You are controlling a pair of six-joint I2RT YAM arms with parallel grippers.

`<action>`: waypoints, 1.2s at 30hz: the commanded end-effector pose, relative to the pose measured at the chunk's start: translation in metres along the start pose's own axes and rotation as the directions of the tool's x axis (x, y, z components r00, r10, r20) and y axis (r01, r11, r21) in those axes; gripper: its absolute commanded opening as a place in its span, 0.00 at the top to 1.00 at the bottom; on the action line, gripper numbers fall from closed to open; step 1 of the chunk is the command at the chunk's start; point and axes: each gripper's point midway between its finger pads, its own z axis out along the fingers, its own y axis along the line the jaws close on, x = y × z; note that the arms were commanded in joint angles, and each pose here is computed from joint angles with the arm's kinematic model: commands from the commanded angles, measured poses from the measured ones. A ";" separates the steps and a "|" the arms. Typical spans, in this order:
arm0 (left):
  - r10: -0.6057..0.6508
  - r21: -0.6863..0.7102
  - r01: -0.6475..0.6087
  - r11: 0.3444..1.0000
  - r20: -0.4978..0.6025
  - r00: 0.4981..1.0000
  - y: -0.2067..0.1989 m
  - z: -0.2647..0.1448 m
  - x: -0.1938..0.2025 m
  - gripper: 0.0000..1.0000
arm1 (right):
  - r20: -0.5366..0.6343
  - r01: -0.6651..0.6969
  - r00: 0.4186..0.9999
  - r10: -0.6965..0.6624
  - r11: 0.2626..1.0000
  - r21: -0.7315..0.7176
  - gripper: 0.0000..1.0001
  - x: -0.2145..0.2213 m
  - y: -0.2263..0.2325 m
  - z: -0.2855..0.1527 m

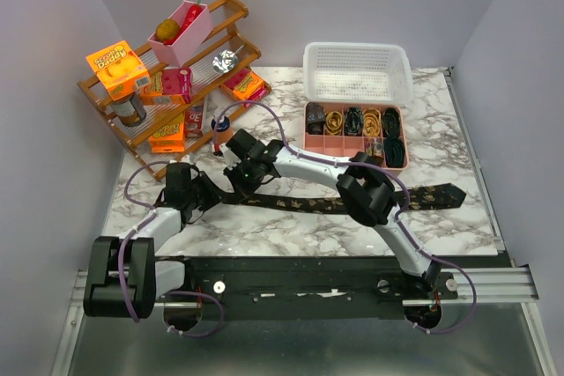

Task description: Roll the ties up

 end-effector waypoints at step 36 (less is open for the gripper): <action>0.164 -0.034 -0.161 0.986 0.103 0.981 -0.034 -0.015 -0.032 1.00 | 0.131 -0.022 0.991 0.011 0.996 0.086 0.99 -0.026 -0.016 -0.022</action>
